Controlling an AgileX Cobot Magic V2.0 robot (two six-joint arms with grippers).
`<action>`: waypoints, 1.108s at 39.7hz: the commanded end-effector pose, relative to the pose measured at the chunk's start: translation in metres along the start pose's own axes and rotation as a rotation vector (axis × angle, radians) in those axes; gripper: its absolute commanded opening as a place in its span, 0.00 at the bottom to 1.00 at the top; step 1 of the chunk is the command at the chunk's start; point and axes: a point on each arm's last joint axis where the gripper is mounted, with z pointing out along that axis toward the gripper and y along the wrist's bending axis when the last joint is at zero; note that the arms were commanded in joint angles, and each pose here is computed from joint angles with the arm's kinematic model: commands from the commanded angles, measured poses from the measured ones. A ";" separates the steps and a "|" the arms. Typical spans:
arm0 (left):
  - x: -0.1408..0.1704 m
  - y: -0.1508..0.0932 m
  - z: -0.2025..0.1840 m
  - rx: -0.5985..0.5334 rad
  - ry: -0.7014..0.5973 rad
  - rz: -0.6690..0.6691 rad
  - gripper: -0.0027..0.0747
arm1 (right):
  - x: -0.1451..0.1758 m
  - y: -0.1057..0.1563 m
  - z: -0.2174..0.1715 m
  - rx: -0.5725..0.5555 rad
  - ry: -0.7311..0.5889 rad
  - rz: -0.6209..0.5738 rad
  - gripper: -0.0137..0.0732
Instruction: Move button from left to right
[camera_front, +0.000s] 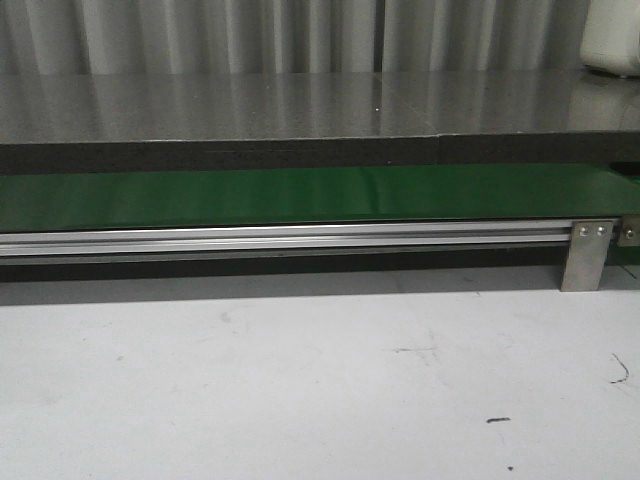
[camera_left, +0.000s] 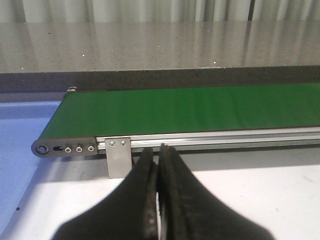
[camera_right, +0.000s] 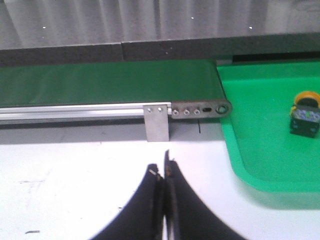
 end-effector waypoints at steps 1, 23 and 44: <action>0.000 0.000 0.000 0.001 -0.078 -0.010 0.01 | -0.008 0.000 -0.002 0.006 -0.098 0.002 0.08; 0.000 0.000 0.000 0.001 -0.078 -0.010 0.01 | -0.007 0.000 -0.002 0.009 -0.084 0.002 0.08; 0.000 0.000 0.000 0.001 -0.078 -0.010 0.01 | -0.007 0.000 -0.002 0.009 -0.084 0.002 0.08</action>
